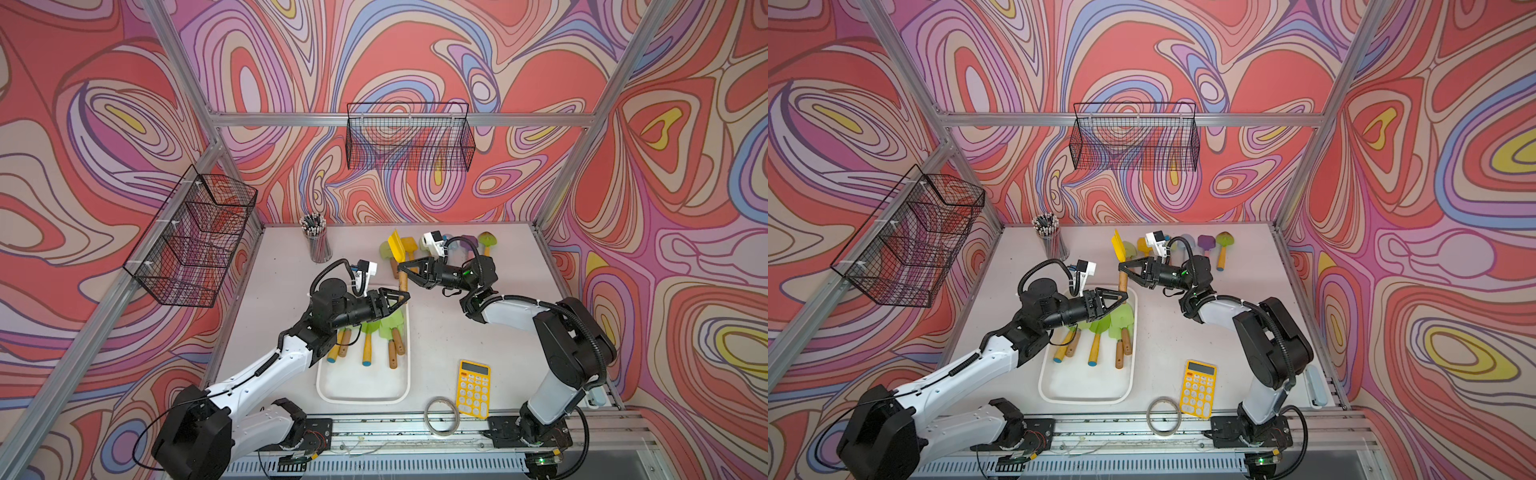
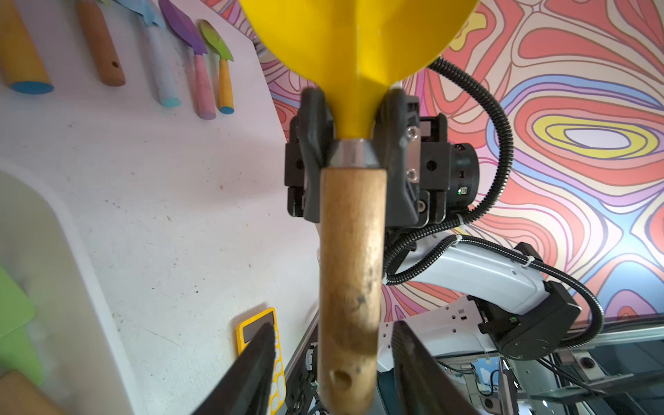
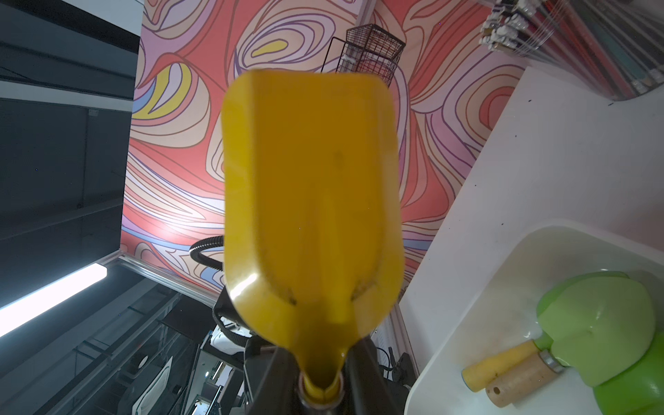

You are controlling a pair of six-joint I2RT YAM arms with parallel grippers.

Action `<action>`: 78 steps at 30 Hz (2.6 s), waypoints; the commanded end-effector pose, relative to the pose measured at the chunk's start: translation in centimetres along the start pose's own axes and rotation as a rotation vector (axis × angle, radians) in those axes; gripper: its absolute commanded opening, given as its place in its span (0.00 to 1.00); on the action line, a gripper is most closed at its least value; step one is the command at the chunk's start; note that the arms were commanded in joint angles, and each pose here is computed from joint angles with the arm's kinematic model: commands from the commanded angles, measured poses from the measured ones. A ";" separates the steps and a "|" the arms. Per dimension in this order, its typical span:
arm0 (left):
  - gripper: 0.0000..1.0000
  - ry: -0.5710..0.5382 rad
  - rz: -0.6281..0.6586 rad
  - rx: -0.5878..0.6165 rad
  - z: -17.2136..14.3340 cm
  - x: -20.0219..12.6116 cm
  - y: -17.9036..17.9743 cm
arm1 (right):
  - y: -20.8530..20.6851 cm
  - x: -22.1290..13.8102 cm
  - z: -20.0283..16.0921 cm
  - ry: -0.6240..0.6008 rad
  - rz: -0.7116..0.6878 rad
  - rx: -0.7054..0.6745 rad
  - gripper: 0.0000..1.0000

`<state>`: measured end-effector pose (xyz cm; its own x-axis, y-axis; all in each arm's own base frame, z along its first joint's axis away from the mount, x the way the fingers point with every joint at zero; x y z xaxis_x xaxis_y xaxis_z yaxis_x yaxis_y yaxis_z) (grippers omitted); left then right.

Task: Take the shovel out of the storage box
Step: Pick up the shovel from the storage box, then place the shovel at the corner of the board.

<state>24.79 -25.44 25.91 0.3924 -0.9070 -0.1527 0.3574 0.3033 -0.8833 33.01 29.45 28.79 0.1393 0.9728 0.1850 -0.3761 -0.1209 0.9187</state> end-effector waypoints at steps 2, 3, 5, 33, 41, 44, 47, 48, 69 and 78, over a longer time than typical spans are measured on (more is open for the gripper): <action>0.67 -0.040 0.115 0.058 0.9 -2.1 0.6 | 1.6 -1.5 2.1 -0.047 -0.019 -0.071 0.09; 0.67 -0.043 0.155 0.068 0.9 -2.6 1.0 | 1.3 -2.0 2.5 -0.059 -0.040 -0.070 0.09; 0.67 -0.045 0.273 0.097 0.9 -3.7 2.1 | 0.8 -3.2 3.4 -0.082 -0.083 -0.068 0.09; 0.59 0.181 0.960 0.115 -2.6 -9.0 13.2 | -9.2 -23.6 15.5 -0.288 -1.484 -0.242 0.11; 0.58 0.175 0.965 0.111 -3.2 -9.4 13.7 | -14.1 -31.1 17.8 -0.306 -1.722 -0.154 0.11; 0.58 0.176 0.963 0.105 -3.5 -9.6 13.8 | -15.9 -33.4 18.9 -0.319 -1.761 -0.110 0.11; 0.58 0.175 0.964 0.103 -3.7 -9.9 13.8 | -18.2 -35.4 19.5 -0.321 -1.749 -0.034 0.12; 0.58 0.173 0.962 0.102 -3.7 -10.0 13.6 | -18.6 -35.9 19.8 -0.330 -1.745 -0.021 0.12; 0.59 0.156 0.967 0.059 -5.2 -11.8 13.2 | -27.6 -39.7 22.2 -0.270 -1.832 0.055 0.14; 0.59 0.158 0.989 0.064 -4.9 -12.1 13.0 | -27.4 -39.4 23.2 -0.304 -1.792 0.058 0.35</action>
<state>20.83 -12.58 13.91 0.4288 -0.2994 -0.8524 -0.0019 0.9432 -0.3322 59.87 -10.08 5.35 0.4725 -0.1580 -0.8671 0.4189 0.9058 0.0632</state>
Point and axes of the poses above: each gripper's point midway between its finger pads, its own x axis out along the fingers, its own y axis along the line the jaws close on, z = x × y, the point moved 2 cm from there along -x, back along the fingers, and after that the axes turned 2 degrees about x, right-handed, at the moved point
